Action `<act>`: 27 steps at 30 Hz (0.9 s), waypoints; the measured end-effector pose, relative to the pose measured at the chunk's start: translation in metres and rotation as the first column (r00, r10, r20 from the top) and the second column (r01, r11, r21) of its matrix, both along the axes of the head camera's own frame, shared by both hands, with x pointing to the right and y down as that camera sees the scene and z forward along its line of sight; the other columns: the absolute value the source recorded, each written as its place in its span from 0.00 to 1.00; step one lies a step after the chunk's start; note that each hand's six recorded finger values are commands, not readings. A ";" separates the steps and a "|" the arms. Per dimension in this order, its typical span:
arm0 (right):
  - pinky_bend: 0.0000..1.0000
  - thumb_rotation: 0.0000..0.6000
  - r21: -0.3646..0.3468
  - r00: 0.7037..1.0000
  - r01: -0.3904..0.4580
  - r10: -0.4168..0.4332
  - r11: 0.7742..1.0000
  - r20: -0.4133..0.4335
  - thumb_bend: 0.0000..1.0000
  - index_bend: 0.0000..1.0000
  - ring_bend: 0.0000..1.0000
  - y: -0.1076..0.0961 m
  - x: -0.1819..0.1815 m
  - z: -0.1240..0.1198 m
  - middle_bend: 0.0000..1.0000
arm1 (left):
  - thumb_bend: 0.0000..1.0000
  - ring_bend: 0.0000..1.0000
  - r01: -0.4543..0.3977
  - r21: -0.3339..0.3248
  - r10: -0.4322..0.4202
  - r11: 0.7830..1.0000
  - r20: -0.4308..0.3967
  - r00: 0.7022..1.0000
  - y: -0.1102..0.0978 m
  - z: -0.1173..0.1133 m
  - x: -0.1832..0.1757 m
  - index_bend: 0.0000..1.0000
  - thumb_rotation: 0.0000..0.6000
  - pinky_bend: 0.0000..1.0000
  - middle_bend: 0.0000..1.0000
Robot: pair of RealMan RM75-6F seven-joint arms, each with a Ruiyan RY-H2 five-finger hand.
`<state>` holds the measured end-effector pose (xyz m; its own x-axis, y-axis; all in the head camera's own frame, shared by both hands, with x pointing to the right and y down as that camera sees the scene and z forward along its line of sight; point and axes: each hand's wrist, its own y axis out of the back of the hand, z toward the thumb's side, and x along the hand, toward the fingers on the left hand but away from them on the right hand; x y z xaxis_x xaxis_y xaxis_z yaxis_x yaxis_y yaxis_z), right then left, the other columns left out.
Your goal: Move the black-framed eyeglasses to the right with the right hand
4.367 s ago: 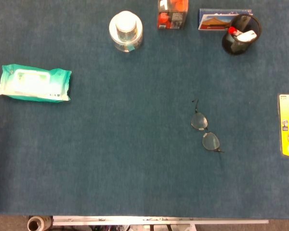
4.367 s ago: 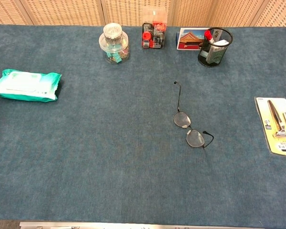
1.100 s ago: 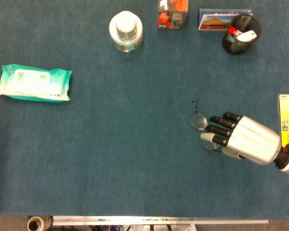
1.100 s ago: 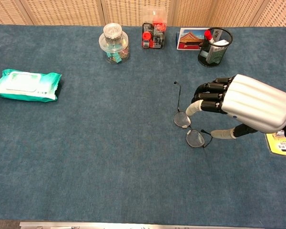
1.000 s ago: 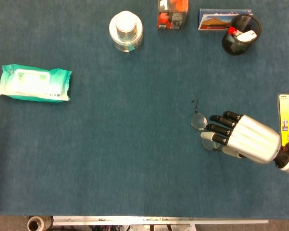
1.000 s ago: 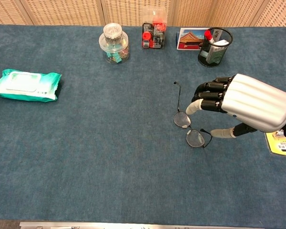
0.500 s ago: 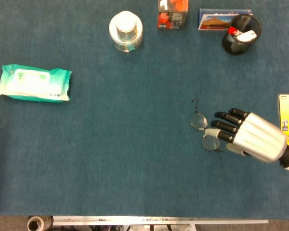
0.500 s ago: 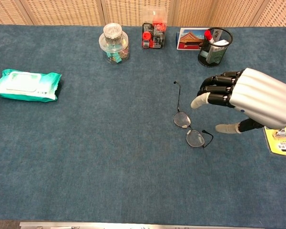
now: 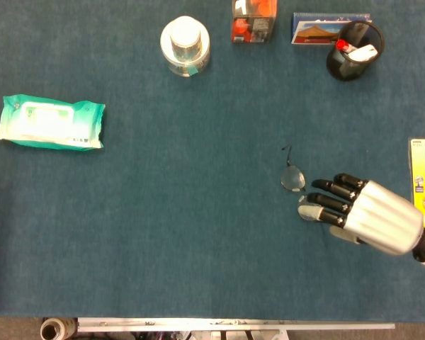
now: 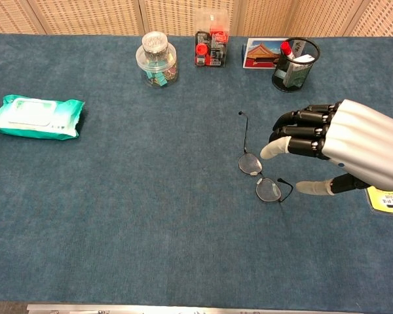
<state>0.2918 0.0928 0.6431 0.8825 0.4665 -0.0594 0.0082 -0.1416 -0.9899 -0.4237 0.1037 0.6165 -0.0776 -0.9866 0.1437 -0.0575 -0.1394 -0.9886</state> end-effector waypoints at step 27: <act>0.47 1.00 -0.061 0.997 -0.059 0.056 0.996 -0.043 0.00 0.37 0.31 -0.026 -0.013 0.052 0.42 | 0.34 0.42 -0.001 0.016 0.002 1.000 -0.026 1.000 0.002 -0.008 -0.002 0.47 1.00 0.52 0.57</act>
